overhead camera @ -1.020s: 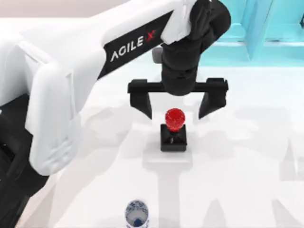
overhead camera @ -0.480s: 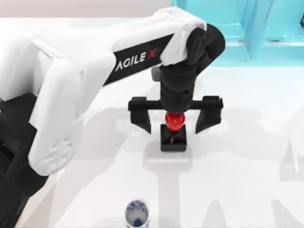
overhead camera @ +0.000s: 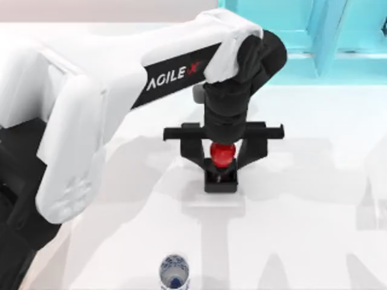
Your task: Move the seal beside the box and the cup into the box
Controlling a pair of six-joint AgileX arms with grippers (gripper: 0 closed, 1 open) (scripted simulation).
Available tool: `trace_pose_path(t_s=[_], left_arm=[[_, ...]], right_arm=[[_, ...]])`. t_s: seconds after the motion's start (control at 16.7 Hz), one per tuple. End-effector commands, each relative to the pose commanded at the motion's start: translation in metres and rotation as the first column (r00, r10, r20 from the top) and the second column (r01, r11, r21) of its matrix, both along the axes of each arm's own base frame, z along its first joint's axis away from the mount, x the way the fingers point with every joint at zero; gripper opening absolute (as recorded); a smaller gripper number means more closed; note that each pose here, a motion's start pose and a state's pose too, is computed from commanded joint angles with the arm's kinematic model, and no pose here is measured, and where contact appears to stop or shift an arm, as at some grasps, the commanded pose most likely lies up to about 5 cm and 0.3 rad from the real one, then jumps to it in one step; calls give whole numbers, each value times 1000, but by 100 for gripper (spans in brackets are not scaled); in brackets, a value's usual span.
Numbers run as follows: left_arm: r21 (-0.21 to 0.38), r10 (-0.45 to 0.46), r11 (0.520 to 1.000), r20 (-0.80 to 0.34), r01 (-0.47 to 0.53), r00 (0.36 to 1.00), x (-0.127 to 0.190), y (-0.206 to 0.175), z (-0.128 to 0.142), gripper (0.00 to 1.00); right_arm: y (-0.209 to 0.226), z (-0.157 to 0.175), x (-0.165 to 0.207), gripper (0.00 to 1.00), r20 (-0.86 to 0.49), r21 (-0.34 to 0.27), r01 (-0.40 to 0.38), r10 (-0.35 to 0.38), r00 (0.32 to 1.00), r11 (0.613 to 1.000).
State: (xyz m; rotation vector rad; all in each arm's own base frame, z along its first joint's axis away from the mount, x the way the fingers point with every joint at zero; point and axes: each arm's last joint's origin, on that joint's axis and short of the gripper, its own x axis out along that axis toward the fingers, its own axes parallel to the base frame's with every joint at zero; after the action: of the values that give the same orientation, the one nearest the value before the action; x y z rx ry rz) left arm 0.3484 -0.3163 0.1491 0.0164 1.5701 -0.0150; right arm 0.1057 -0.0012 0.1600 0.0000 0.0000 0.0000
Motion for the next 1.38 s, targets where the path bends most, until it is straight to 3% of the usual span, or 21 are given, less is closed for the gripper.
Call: trace_pose_path(t_s=[0.3,0.36,0.96,1.38], left_arm=[[0,0,1000,0,0,1000,0,0,0,2],[0,0,1000,0,0,1000,0,0,0,0],[3,-2,1000,-3,2,1000,2,7,6,0],[-3,0,1000,5,0,1000,3,92,94,0]], right_arm=[[0,0,0,100,0,0,0,0,1000,1000],[0,0,0,100,0,0,0,0,1000,1000],[0,0,0,100,0,0,0,0,1000,1000],[0,0,0,100,0,0,0,0,1000,1000]])
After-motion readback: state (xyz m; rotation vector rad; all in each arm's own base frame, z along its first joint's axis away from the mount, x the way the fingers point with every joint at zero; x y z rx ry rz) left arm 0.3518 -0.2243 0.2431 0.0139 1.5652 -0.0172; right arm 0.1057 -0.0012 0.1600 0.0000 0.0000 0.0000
